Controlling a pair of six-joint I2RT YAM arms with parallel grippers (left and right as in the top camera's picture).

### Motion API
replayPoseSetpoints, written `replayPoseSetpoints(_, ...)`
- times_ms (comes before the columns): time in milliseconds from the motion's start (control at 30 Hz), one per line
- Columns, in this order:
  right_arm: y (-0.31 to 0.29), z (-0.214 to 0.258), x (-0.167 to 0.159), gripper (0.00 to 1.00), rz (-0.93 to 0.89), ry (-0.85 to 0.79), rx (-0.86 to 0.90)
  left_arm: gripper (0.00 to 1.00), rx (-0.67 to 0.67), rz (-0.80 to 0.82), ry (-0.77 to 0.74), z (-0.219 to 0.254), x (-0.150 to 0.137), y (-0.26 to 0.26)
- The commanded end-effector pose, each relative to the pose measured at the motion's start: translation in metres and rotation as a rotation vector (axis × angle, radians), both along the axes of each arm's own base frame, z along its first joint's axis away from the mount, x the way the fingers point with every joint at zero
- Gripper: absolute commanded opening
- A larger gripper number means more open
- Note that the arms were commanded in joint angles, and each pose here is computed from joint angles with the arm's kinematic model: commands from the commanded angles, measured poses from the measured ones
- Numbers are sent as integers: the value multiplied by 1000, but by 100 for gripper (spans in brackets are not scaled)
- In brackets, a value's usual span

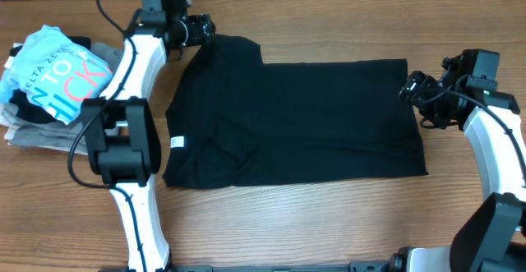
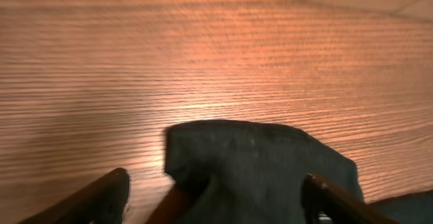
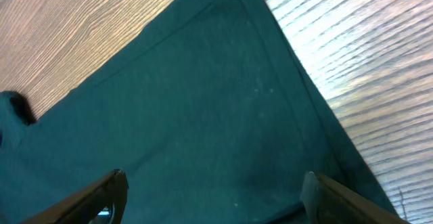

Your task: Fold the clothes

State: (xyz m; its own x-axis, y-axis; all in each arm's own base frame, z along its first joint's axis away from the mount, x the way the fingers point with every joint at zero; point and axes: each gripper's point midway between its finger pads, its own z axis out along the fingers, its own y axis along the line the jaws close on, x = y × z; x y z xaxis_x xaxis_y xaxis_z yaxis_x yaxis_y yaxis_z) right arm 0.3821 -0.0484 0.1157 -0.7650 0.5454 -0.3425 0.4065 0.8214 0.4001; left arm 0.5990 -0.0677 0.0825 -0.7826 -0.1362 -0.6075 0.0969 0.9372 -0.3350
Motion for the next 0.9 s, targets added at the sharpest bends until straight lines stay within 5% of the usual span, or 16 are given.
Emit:
replayPoseSetpoints(0, -5, 10, 7, 87, -5, -38, -33, 77, -57, -31, 29, -21, 3, -18)
replayPoseSetpoints(133, -5, 11, 8, 87, -5, -42, -34, 73, -53, -27, 56, -40, 3, -17)
replayPoseSetpoints(300, -6, 11, 8, 85, -7, -43, -38, 46, -77, -32, 48, -40, 5, -21)
replayPoseSetpoints(333, -6, 10, 9, 83, -7, -43, -38, 34, -95, -44, 41, -38, 6, -24)
replayPoseSetpoints(367, -6, 10, 9, 81, -6, -42, -38, 7, -104, -51, 41, -37, 5, -26)
replayPoseSetpoints(400, -6, 10, 9, 80, -6, -41, -37, 4, -105, -52, 47, -38, 4, -26)
replayPoseSetpoints(633, -9, -10, 21, 80, -3, -33, -37, 4, -113, -52, 104, -45, -6, -27)
replayPoseSetpoints(867, -33, 2, 95, 79, -27, -312, -136, 4, -226, -98, 140, -24, -19, -43)
